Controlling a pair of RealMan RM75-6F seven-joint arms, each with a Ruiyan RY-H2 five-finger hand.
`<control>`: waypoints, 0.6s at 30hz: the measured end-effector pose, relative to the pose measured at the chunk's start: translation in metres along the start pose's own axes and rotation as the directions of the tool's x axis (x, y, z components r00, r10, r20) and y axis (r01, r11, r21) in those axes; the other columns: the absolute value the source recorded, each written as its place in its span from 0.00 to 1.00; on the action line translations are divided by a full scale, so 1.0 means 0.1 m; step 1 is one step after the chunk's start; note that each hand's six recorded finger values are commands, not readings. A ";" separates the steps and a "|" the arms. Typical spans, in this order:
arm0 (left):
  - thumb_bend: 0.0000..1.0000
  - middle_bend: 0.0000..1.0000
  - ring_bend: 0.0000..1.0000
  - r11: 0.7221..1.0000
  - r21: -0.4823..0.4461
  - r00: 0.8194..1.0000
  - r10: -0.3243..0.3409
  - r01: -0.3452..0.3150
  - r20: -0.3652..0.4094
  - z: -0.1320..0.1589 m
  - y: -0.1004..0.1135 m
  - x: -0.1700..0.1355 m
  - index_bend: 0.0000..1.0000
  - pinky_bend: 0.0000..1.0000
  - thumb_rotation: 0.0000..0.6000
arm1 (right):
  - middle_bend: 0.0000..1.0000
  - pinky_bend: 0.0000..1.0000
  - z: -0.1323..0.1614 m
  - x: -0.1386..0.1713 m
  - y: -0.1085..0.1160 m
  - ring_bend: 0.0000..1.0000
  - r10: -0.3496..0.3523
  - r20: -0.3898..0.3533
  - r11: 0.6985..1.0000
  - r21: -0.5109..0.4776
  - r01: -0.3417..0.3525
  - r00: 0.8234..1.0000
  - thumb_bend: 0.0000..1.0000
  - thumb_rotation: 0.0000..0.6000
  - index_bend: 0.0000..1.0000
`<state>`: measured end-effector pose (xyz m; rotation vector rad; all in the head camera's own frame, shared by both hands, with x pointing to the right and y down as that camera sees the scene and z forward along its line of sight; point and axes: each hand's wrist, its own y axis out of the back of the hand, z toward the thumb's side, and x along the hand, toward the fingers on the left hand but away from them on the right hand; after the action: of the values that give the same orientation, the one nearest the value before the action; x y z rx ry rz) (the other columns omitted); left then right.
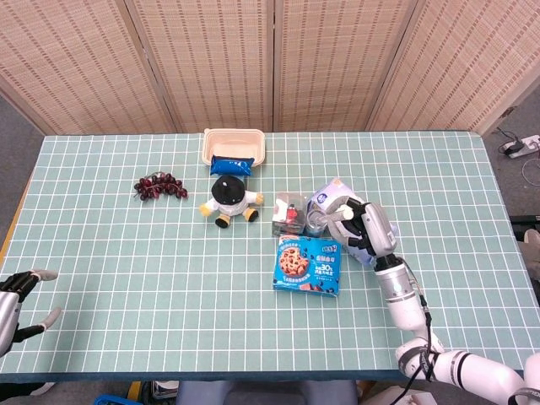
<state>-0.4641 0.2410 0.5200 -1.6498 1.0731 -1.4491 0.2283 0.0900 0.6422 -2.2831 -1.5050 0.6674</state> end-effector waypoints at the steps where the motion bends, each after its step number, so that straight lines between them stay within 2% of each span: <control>1: 0.24 0.35 0.33 1.000 0.000 1.000 0.000 0.000 0.000 0.00 0.00 0.00 0.40 0.44 1.00 | 1.00 1.00 -0.01 0.00 -0.01 1.00 0.004 0.002 1.000 -0.003 -0.004 1.000 0.62 1.00 0.79; 18: 0.24 0.35 0.33 1.000 -0.003 1.000 0.003 -0.003 0.000 0.00 0.01 -0.01 0.40 0.44 1.00 | 1.00 1.00 -0.20 -0.03 -0.09 1.00 0.018 0.053 1.000 0.007 -0.018 0.998 0.62 1.00 0.79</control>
<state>-0.4643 0.2411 0.5191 -1.6499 1.0782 -1.4459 0.2309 0.0903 0.6644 -2.2927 -1.5043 0.7433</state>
